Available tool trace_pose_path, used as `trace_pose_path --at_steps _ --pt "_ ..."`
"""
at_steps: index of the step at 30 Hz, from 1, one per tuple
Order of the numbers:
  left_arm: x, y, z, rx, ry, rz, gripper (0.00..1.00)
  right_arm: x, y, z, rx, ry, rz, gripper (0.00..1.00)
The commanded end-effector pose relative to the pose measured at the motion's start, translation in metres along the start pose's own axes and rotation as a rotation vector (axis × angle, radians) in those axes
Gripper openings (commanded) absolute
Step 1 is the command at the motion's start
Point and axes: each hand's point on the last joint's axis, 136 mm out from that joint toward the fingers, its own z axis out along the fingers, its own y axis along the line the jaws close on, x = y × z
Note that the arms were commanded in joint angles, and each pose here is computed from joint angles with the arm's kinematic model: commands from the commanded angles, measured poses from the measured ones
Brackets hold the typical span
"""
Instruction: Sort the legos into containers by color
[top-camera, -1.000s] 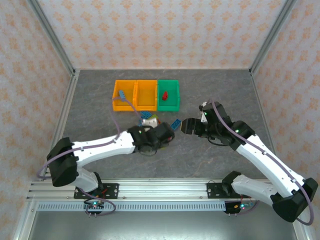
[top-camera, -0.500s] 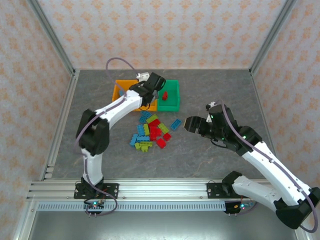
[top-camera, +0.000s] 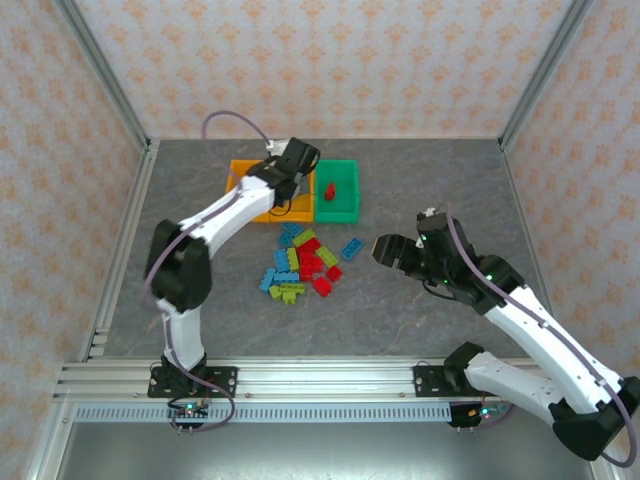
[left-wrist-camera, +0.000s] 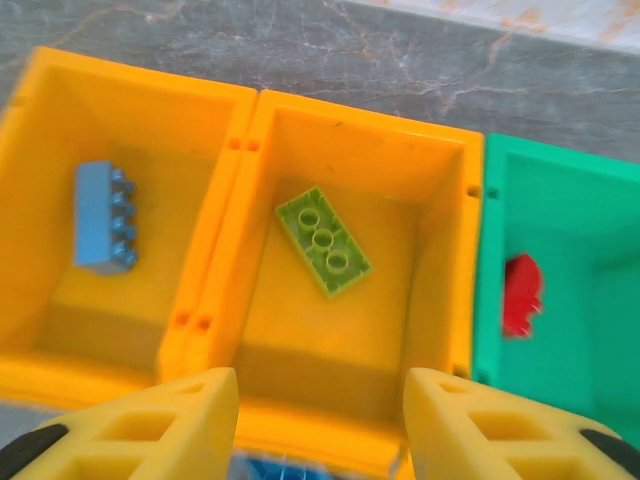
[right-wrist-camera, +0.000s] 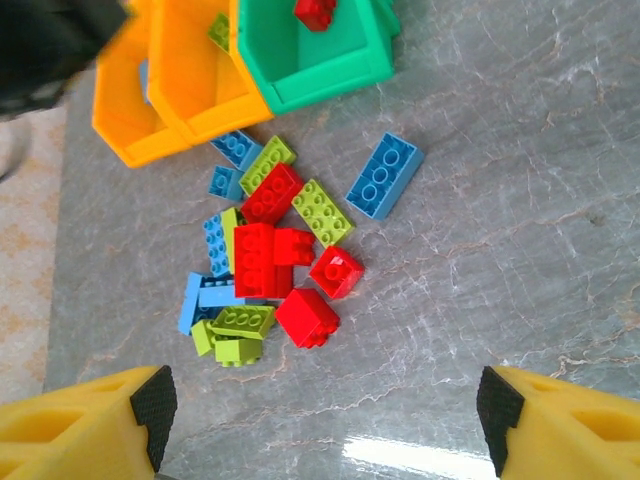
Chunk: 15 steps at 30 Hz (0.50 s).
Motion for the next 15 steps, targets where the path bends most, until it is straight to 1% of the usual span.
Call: trace_pose_path --at_steps 1,2,3,5,6,8,11,15 --pt "-0.014 0.000 -0.087 0.165 -0.102 -0.033 0.47 -0.001 0.000 0.018 0.021 0.002 0.042 0.81" --pt "-0.008 0.003 -0.108 0.194 -0.117 -0.012 0.47 0.000 0.000 0.023 0.027 0.011 0.044 0.81" --pt "0.000 0.007 -0.122 0.207 -0.122 0.002 0.46 0.001 0.002 0.027 0.028 0.020 0.045 0.81" --pt "0.027 0.017 -0.145 0.229 -0.100 0.089 0.46 0.004 0.008 0.038 0.020 0.045 0.032 0.81" --pt "0.038 0.024 -0.150 0.228 -0.083 0.111 0.46 0.006 0.011 0.042 0.018 0.057 0.027 0.81" --pt "0.067 0.040 -0.153 0.214 -0.015 0.141 0.45 0.009 0.015 0.051 0.022 0.075 0.015 0.81" --pt "0.108 0.064 -0.147 0.187 0.094 0.185 0.44 0.012 0.022 0.060 0.033 0.100 -0.008 0.81" --pt "0.154 0.080 -0.126 0.177 0.193 0.218 0.47 0.014 0.026 0.065 0.040 0.113 -0.018 0.81"
